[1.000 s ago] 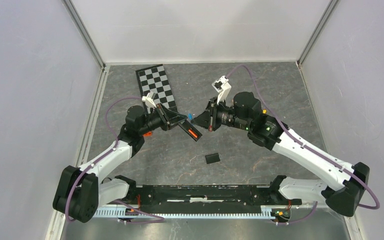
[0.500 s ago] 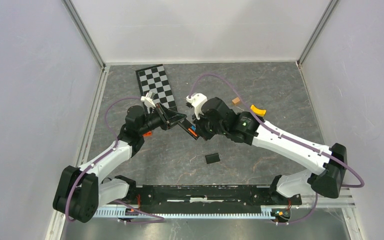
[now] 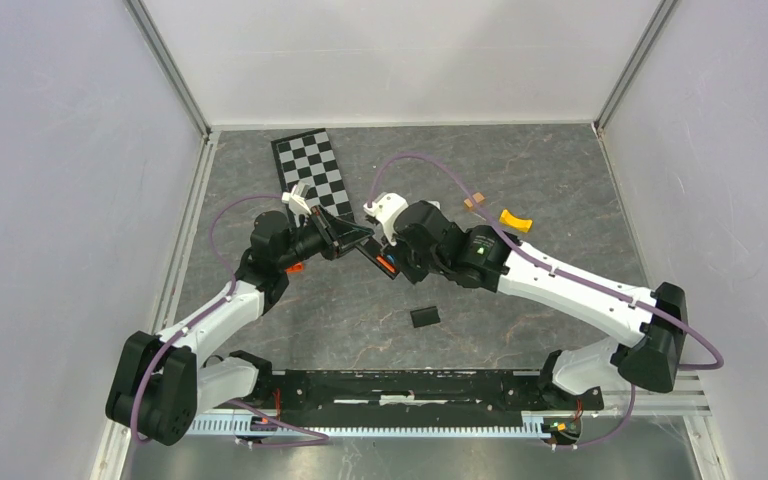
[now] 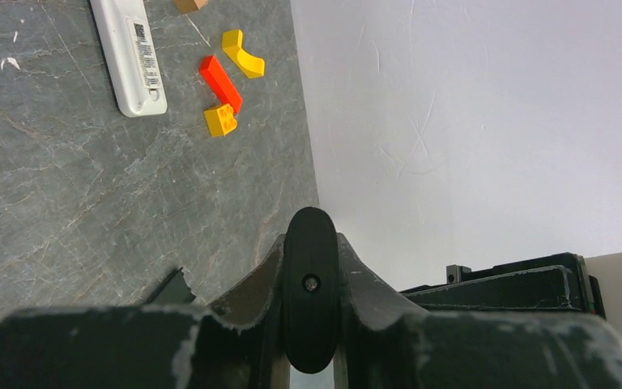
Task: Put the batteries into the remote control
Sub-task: Load the battery into the remote control.
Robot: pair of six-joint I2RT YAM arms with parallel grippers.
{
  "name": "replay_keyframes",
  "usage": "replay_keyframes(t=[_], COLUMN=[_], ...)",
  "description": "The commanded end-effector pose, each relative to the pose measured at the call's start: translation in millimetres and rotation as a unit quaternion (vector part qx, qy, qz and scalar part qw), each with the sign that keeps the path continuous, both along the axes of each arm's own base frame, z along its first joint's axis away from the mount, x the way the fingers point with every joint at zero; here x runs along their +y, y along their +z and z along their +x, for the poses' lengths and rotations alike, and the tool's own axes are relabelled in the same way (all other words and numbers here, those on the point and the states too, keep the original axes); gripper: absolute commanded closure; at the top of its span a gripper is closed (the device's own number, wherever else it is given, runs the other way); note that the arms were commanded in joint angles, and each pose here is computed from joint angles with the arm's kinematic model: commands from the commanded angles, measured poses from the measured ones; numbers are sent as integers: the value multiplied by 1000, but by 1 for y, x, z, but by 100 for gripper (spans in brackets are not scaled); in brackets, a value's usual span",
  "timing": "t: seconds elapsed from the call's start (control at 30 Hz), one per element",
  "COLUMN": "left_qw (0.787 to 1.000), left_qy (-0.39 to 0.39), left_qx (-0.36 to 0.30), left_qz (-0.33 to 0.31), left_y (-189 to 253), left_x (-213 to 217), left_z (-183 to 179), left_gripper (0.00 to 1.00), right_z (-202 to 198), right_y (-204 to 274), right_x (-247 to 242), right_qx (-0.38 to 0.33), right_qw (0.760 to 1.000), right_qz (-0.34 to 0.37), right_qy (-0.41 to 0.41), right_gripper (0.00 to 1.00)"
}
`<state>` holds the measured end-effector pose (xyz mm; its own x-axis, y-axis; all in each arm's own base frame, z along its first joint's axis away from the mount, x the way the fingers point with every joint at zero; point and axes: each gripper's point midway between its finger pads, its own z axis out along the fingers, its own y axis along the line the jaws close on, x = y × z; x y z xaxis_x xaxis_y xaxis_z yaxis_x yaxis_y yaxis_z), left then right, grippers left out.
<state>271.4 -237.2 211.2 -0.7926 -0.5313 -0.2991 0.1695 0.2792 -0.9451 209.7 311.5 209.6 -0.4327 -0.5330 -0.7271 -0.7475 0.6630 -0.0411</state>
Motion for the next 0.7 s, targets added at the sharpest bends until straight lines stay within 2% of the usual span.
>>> replay_keyframes(t=[0.0,0.37,0.67], left_qw=[999,999,999], left_qy=[-10,-23,-27], left_qx=[-22,-27,-28], left_qz=[-23,-35,-38], left_y=[20,28,31], left_x=[-2,-4,-4], left_z=[-1,-7,-8], left_gripper=[98,98,98], right_z=[4,5,3], right_y=[18,8,11], right_x=[11,14,17], right_qx=[-21,-16,-15], right_qw=[1000,1000,1000], right_qz=[18,-1,2], right_qy=[12,14,17], right_gripper=[100,98,83])
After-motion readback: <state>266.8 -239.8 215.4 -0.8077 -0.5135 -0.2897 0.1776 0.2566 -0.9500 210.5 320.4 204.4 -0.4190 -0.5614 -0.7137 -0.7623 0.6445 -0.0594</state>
